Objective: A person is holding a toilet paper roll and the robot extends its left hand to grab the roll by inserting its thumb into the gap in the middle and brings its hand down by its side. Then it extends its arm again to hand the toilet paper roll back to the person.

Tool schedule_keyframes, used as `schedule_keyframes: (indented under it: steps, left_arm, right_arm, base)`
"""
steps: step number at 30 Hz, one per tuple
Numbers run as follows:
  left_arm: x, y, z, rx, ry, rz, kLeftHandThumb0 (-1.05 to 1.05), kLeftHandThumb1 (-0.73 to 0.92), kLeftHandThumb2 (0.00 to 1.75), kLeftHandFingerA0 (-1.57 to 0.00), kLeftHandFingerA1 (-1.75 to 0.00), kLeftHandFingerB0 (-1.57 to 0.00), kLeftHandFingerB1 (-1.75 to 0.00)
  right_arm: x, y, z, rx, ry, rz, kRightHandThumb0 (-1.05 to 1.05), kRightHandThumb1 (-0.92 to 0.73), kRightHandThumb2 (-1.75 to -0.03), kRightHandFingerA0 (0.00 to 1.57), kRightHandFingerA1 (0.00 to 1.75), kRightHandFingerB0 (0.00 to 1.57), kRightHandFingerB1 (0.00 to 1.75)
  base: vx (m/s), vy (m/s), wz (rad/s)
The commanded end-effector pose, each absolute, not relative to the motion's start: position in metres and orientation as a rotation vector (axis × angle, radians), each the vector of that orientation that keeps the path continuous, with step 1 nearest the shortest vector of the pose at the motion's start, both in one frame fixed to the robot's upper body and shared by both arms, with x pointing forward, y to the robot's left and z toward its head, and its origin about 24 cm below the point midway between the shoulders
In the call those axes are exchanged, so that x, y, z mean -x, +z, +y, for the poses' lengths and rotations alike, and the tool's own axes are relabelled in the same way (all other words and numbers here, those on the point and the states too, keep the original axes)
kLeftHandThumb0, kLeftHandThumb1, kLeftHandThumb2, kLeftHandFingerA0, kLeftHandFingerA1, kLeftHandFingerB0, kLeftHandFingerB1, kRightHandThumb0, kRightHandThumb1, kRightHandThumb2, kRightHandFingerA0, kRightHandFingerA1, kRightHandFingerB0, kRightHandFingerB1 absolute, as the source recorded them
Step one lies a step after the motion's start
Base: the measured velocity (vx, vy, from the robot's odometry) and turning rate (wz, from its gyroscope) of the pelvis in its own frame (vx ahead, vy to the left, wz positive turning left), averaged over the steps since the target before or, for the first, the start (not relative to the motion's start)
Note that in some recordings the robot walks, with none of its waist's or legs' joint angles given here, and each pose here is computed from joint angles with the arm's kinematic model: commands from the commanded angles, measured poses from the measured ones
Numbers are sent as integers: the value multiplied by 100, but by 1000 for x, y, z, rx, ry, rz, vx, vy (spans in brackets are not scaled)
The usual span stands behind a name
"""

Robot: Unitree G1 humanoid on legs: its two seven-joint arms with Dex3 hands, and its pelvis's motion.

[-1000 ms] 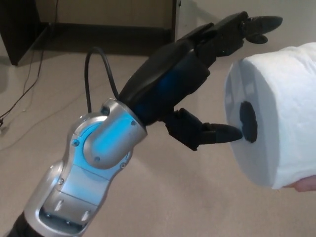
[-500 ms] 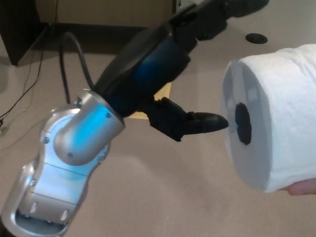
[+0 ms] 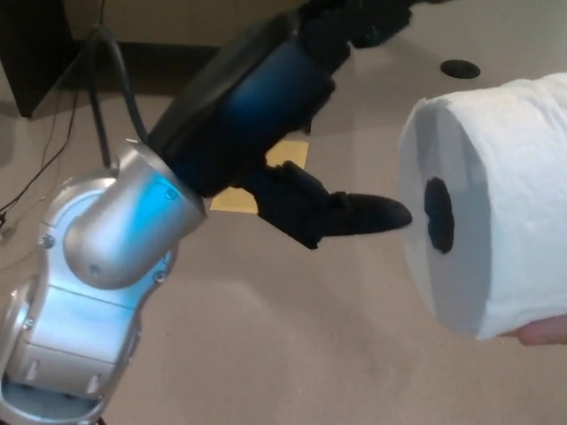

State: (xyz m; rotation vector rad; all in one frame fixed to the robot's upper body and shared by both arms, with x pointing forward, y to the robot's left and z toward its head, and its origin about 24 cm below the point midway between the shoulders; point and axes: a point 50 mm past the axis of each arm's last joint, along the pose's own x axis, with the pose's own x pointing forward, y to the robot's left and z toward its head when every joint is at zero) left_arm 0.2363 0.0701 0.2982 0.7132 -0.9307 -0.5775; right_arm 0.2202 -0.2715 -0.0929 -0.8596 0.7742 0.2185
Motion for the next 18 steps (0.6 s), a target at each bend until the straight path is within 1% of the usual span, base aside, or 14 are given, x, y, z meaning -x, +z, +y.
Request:
schedule_keyframes:
  steps: [1, 3, 4, 5, 7, 8, 10, 11, 12, 13, 14, 15, 18]
  left_arm:
    - [-235, 295, 62, -691, -606, -919, -28, 19, 79, 0, -47, 0, -49]
    - [-237, 294, 59, -687, -604, -924, -28, 19, 79, -1, -48, 0, -49]
    - [-238, 294, 57, -685, -602, -927, -49, 39, 54, -25, -36, -10, -24]
    - [-239, 293, 56, -684, -600, -929, -50, 39, 54, -24, -36, -10, -24]
    - [-240, 291, 53, -689, -596, -941, -51, 40, 54, -25, -36, -10, -24]
    - [-240, 290, 51, -693, -593, -943, -52, 40, 54, -25, -35, -10, -24]
    - [-240, 288, 50, -694, -589, -943, -52, 40, 54, -25, -34, -10, -24]
    - [-240, 288, 49, -705, -585, -948, -53, 40, 54, -25, -34, -9, -23]
    - [-240, 287, 48, -711, -584, -944, -53, 41, 54, -26, -33, -9, -23]
    - [-240, 286, 47, -716, -584, -943, -52, 41, 54, -25, -33, -8, -23]
    - [-240, 286, 46, -719, -582, -944, -53, 41, 53, -25, -33, -7, -23]
    - [-241, 286, 46, -722, -579, -948, -53, 41, 54, -25, -33, -7, -24]
    - [-242, 287, 45, -722, -564, -961, -54, 40, 54, -25, -33, -9, -24]
  right_arm:
    - [-216, -93, -279, 880, 218, 800, -41, -69, -60, 69, 61, 41, 37]
    - [-218, -92, -278, 876, 213, 799, -40, -69, -61, 69, 58, 42, 37]
    - [-219, -92, -278, 873, 213, 796, -40, -68, -60, 68, 58, 42, 37]
    - [-219, -92, -277, 867, 211, 794, -44, -55, -85, 66, 70, 37, 51]
    - [-218, -92, -278, 854, 204, 794, -45, -55, -85, 66, 69, 36, 51]
    - [-218, -92, -278, 861, 206, 794, -40, -67, -60, 73, 65, 42, 38]
    - [-218, -92, -278, 863, 213, 793, -40, -67, -60, 71, 62, 42, 37]
    - [-217, -92, -277, 866, 215, 790, -40, -67, -60, 70, 62, 42, 38]
    - [-218, -92, -277, 872, 217, 793, -45, -55, -86, 69, 71, 35, 50]
    - [-217, -93, -278, 875, 216, 796, -40, -67, -60, 74, 66, 42, 37]
    - [-217, -93, -278, 874, 215, 798, -45, -56, -86, 67, 71, 35, 50]
    - [-218, -92, -278, 869, 214, 799, -46, -55, -85, 65, 67, 37, 50]
    - [-219, -92, -278, 862, 211, 801, -47, -56, -86, 65, 67, 37, 50]
  base:
    - [0, 0, 0]
    - [0, 0, 0]
    - [0, 0, 0]
    - [0, 0, 0]
    - [0, 0, 0]
    - [0, 0, 0]
    - [0, 0, 0]
    - [0, 0, 0]
    - [0, 0, 0]
    - [0, 0, 0]
    - [0, 0, 0]
    - [0, 0, 0]
    - [0, 0, 0]
